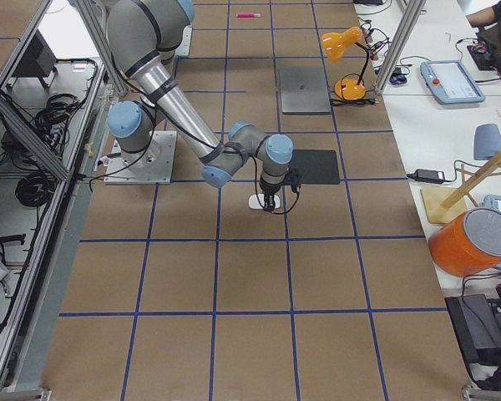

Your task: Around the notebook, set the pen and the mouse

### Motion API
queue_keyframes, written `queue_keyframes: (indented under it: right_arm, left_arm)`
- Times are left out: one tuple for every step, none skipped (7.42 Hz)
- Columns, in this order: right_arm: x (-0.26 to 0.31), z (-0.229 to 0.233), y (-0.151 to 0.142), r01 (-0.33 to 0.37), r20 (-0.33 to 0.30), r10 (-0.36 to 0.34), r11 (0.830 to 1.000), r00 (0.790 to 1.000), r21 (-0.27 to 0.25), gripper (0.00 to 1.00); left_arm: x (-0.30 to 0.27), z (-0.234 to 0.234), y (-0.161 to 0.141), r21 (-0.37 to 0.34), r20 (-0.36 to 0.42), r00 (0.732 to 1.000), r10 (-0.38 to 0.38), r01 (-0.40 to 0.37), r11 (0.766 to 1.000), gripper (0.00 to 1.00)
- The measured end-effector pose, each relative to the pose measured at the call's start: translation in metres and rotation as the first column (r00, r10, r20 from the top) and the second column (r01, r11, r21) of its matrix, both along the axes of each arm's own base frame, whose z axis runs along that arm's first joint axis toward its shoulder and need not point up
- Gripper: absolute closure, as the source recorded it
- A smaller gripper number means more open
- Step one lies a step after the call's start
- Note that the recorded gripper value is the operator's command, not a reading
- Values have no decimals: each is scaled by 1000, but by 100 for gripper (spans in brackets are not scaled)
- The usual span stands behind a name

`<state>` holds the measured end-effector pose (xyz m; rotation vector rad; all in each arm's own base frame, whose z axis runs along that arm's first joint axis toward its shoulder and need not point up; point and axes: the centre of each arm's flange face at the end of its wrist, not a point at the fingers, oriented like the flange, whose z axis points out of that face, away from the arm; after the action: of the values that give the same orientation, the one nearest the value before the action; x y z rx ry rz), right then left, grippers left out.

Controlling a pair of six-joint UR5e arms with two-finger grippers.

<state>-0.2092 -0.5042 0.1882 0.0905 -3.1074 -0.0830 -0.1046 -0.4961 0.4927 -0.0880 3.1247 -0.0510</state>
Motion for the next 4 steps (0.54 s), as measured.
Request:
queue_keyframes:
  right_arm:
    - [4,18,-13,1,-10,-2,1000,1000,-24,83]
    - [20,36,-34,7,-15,-8,999,1000,-40,82]
    - [51,53,-63,14,-24,-16,998,1000,-55,82]
    - [92,66,-90,22,-34,-24,997,999,-70,79]
  left_arm:
    - [0,0,-1,-1,0,1000,-1,1,1000,0]
    - [-1,0,-2,-1,0,1000,-2,2,1000,0]
    - [-1,0,-3,1,0,1000,-3,3,1000,0]
    - [-1,-1,-4,2,0,1000,-3,3,1000,0]
